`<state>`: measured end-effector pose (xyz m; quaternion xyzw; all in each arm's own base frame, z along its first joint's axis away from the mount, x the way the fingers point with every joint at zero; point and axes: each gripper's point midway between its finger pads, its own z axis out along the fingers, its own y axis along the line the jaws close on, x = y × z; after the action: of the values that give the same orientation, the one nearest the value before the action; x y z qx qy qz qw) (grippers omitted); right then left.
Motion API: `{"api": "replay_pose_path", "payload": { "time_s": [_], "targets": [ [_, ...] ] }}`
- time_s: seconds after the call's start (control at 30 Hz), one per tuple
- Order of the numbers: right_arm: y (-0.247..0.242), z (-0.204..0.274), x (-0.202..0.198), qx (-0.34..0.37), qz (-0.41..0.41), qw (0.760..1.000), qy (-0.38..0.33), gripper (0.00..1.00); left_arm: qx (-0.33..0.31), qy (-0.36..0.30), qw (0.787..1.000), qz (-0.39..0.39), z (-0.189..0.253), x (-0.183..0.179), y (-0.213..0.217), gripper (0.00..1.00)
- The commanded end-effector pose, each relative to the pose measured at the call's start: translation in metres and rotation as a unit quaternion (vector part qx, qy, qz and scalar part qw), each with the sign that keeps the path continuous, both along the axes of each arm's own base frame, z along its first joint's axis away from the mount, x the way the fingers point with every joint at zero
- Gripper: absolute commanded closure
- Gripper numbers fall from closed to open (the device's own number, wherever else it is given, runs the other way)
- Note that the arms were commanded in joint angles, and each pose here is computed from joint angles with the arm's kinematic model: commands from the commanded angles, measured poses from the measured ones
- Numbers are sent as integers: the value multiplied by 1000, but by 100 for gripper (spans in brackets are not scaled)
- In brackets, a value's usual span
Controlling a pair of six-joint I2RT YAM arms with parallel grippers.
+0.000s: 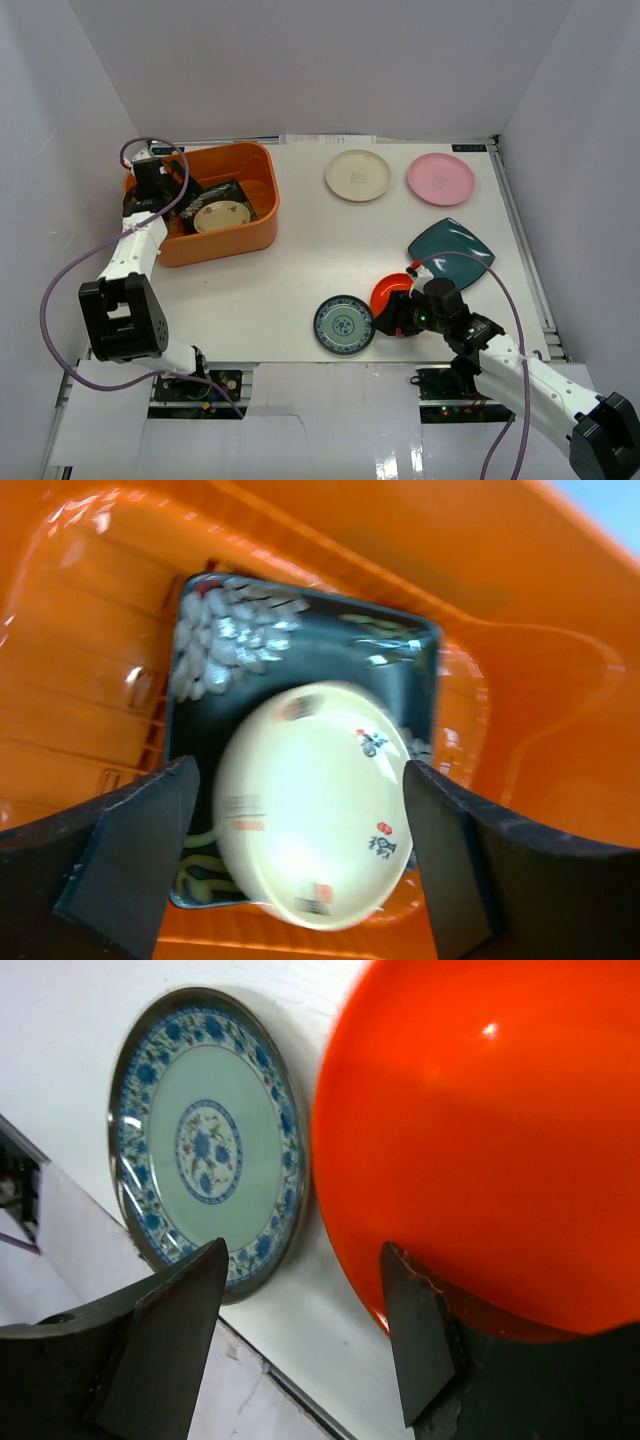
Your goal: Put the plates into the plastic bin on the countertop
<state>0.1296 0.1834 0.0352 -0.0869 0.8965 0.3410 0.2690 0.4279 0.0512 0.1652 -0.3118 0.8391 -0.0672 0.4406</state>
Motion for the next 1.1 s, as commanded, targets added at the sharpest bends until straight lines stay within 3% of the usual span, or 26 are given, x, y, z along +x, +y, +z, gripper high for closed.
{"api": "replay_pose_path", "payload": {
  "time_s": [0.0,0.2,0.3,0.47,0.53,0.57,0.67,0.77,0.8,0.87,0.9,0.93,1.03,1.07],
  "targets": [
    [14,0,-11,47,4,998,35,31,-21,-89,995,-46,55,-2,-20,6],
    [26,-2,-12,76,-4,996,52,35,-39,-211,967,-139,136,-40,-70,4],
    [27,3,-8,74,-10,996,42,42,-38,-247,945,-209,160,-73,-112,4],
    [23,4,-10,50,-11,998,46,37,-103,-226,891,-380,154,-143,-196,7],
    [20,12,-4,39,-8,999,16,31,-130,-206,874,-421,146,-170,-212,10],
    [18,14,-1,30,-9,999,7,31,-148,-193,856,-456,142,-187,-226,10],
    [10,21,9,-8,-14,1000,-17,32,-178,-138,838,-496,108,-224,-246,17],
    [0,26,20,-49,-31,998,-33,38,-202,-67,827,-520,64,-256,-265,19],
    [-4,28,23,-58,-39,997,-37,42,-196,-40,839,-507,40,-259,-267,19],
    [-18,33,35,-89,-75,991,-60,49,-191,11,833,-519,12,-279,-283,19],
    [-30,32,38,-112,-100,987,-63,57,-171,29,848,-502,-6,-278,-284,18],
    [-37,33,40,-123,-113,984,-66,58,-162,49,840,-516,-16,-293,-294,18],
    [-57,30,40,-152,-159,974,-60,57,-104,90,865,-483,-54,-291,-300,16],
    [-58,31,40,-145,-173,973,-53,47,-89,107,868,-477,-69,-288,-302,14]
  ]
}}
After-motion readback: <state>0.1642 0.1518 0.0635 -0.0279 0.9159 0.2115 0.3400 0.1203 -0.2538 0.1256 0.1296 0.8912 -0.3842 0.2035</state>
